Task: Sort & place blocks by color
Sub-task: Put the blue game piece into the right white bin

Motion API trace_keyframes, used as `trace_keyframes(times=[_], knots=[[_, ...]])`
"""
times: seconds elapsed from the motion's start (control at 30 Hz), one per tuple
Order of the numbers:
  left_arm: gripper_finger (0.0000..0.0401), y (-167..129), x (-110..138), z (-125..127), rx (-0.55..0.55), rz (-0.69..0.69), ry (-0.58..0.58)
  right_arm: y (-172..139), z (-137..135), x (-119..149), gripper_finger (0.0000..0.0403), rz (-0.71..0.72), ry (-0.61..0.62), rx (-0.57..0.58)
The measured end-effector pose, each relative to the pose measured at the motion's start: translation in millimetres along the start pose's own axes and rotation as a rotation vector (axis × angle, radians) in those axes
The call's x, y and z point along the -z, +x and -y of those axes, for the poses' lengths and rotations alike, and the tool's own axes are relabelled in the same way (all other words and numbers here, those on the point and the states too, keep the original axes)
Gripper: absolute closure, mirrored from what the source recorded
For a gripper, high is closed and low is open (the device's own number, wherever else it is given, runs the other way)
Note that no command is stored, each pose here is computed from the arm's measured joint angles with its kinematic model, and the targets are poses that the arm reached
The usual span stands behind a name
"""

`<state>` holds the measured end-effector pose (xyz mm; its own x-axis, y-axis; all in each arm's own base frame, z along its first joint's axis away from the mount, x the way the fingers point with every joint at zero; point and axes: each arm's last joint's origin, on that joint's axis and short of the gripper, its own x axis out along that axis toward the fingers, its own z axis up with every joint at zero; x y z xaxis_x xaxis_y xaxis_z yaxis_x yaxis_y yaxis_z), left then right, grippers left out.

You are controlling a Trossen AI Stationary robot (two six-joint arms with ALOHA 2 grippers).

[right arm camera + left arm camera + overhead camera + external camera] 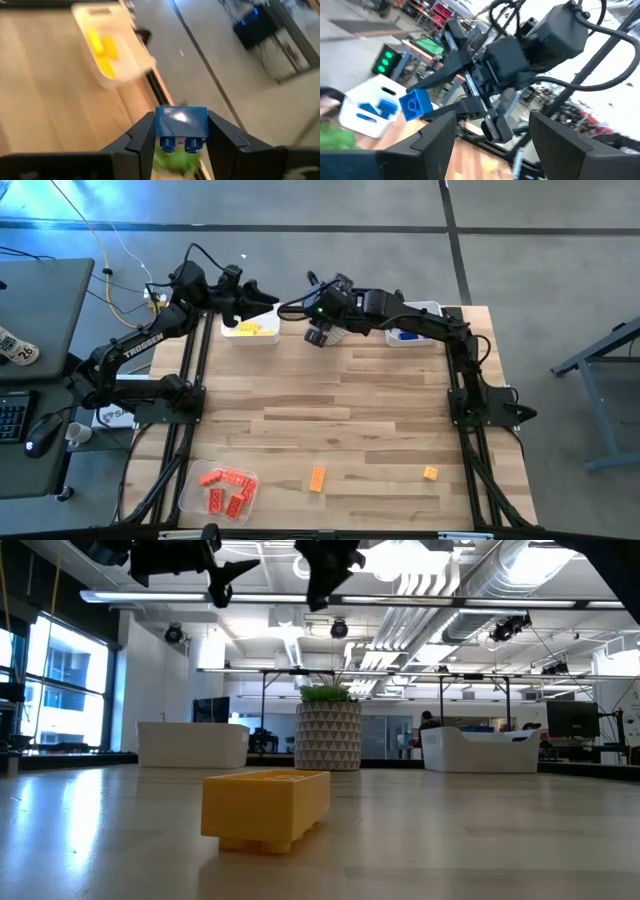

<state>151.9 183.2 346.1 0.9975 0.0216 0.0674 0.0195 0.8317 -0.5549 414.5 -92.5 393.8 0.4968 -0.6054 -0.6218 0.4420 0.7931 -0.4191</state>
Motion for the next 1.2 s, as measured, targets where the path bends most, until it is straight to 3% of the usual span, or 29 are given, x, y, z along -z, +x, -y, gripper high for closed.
trace_keyframes(times=[0.37,0.57,0.7,1.03,1.2], knots=[[0.0162,0,-1,-4,-0.115,0.063,0.172,11,35,36,0.0281,-0.322,0.132,0.144],[0.0162,-1,5,-11,-0.208,0.035,0.22,23,56,62,0.0281,-0.504,0.218,0.301],[0.0162,-1,9,-15,-0.263,0.008,0.233,44,61,79,0.0281,-0.574,0.204,0.311],[0.0162,-2,14,-17,-0.276,-0.037,0.25,84,77,145,0.0281,-0.857,0.196,0.348],[0.0162,-2,14,-18,-0.276,-0.042,0.256,88,92,178,0.0281,-0.914,0.31,0.325]])
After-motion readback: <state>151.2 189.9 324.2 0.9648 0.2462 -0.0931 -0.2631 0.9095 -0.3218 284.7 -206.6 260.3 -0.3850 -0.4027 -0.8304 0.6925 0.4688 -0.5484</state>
